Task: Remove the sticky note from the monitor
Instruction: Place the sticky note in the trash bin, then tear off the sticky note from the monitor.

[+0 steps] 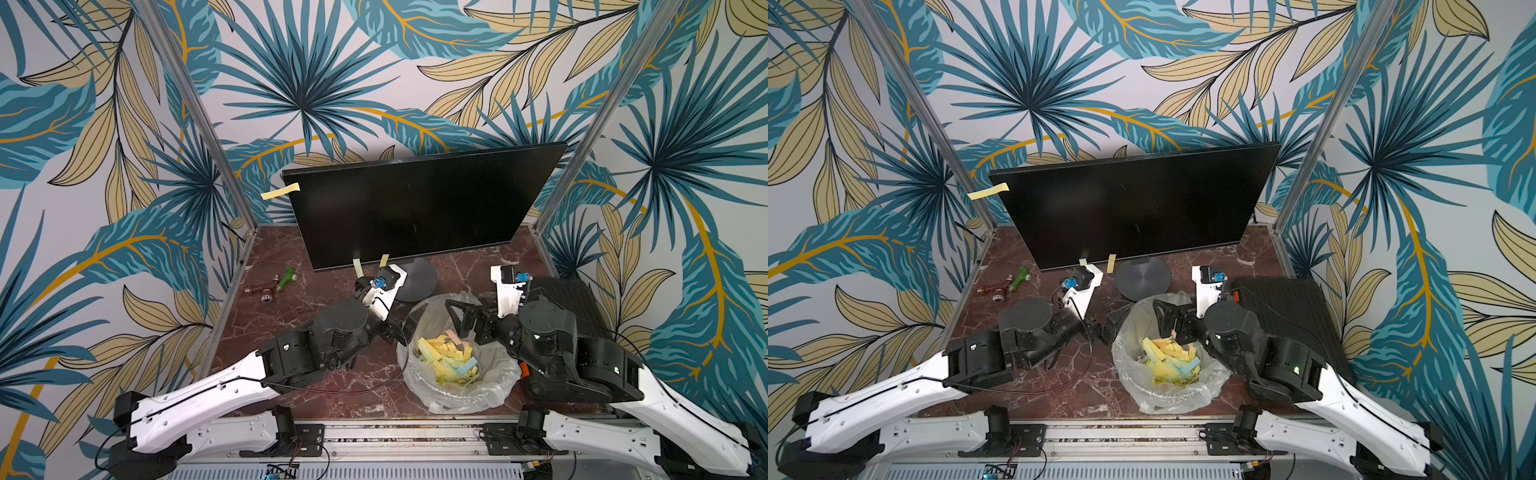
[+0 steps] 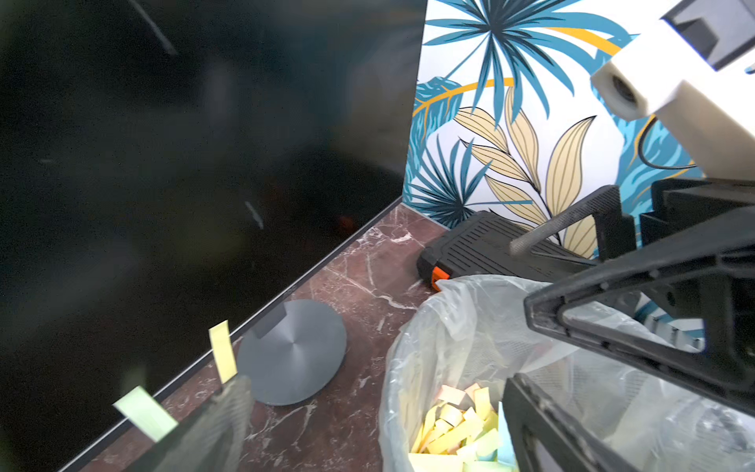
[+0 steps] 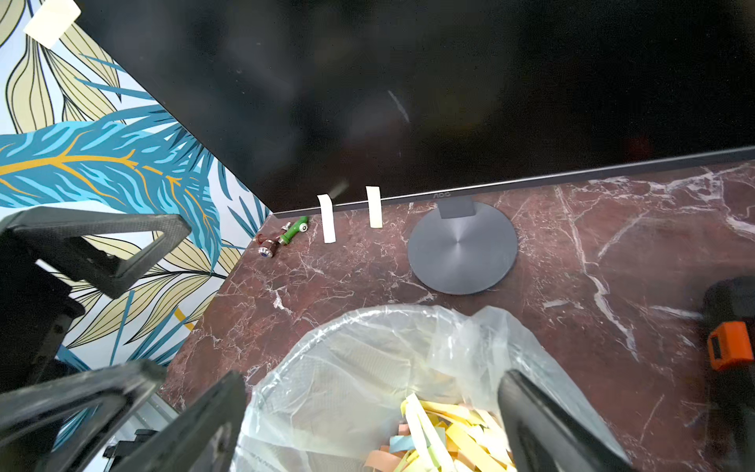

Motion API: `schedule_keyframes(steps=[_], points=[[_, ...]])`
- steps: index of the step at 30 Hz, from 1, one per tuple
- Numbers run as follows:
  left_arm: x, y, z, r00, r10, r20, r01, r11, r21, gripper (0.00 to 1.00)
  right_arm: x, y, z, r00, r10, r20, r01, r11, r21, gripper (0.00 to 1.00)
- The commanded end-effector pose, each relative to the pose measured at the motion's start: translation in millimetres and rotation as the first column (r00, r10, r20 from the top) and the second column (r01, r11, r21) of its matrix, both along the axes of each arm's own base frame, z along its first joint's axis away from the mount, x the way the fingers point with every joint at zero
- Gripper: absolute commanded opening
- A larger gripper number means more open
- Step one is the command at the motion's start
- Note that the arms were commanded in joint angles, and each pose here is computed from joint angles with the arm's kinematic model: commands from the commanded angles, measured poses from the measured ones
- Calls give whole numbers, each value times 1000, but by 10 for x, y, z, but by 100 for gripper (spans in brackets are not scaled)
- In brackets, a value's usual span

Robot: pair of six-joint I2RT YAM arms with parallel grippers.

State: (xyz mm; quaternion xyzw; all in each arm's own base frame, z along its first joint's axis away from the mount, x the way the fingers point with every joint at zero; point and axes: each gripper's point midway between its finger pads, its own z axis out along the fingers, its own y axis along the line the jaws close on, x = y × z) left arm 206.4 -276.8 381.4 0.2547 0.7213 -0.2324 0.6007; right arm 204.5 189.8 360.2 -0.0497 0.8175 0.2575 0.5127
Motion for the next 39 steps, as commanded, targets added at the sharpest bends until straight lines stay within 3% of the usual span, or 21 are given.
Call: schedule_keyframes(steps=[1,12,19,32,39], points=[[102,363,38,992,122,40,-122,992,8,100,6,170,192,998,57,38,-58,998,38,99],[229,1415,169,922,377,81,-369,924,-101,100,95,863,391,973,226,47,-229,970,77,100],[453,1823,236,882,467,58,-457,880,-130,100,163,1289,484,948,313,50,-317,942,108,99],[877,2280,491,868,497,14,-478,843,-246,100,226,1800,404,911,413,15,-409,897,167,99],[917,2383,813,893,442,87,-390,855,-342,100,219,1905,429,897,441,15,-436,882,180,99]])
